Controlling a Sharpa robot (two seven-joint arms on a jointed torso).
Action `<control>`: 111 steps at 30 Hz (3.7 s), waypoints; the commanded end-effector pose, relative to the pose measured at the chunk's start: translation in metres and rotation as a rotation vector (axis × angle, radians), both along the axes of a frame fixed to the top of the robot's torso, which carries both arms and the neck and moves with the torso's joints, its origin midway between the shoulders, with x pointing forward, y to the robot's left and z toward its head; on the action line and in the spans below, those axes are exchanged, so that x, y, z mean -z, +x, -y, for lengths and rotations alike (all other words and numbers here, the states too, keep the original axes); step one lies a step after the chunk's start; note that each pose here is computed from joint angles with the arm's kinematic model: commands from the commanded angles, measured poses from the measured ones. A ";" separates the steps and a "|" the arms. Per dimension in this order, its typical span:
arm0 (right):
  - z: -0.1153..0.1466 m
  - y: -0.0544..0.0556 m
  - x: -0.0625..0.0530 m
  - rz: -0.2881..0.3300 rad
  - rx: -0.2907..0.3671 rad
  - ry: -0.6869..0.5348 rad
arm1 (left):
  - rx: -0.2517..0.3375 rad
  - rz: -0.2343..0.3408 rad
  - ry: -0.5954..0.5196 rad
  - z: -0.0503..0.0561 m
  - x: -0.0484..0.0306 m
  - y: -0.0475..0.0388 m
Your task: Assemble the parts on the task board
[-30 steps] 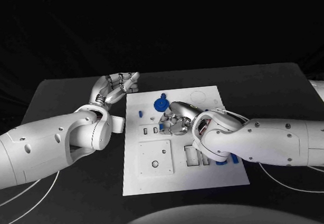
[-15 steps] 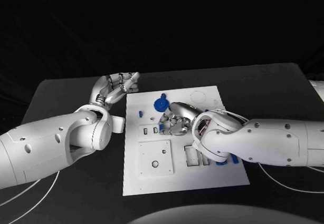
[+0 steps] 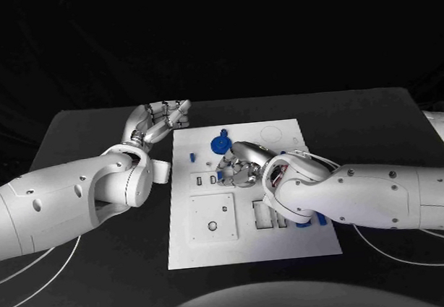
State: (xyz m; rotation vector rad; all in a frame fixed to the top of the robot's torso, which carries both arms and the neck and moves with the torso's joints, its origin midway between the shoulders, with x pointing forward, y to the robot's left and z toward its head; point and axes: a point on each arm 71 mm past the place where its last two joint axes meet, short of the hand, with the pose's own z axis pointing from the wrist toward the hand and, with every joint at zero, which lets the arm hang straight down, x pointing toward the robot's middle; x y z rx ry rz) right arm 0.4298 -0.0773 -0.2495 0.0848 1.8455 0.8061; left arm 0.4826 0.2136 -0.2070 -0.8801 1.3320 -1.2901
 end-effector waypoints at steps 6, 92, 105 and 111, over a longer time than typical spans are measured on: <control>-0.001 -0.002 0.003 -0.005 -0.022 -0.019 | 0.012 0.018 -0.001 0.002 -0.0020 0.0002; 0.156 0.004 -0.045 -0.451 0.291 0.447 | 0.414 -0.534 1.071 0.055 -0.0250 -0.0050; 0.152 0.003 -0.040 -0.477 0.276 0.436 | 0.409 -0.591 1.103 0.070 -0.0124 -0.0033; 0.152 0.003 -0.039 -0.484 0.276 0.432 | 0.399 -0.605 1.112 0.075 -0.0079 -0.0020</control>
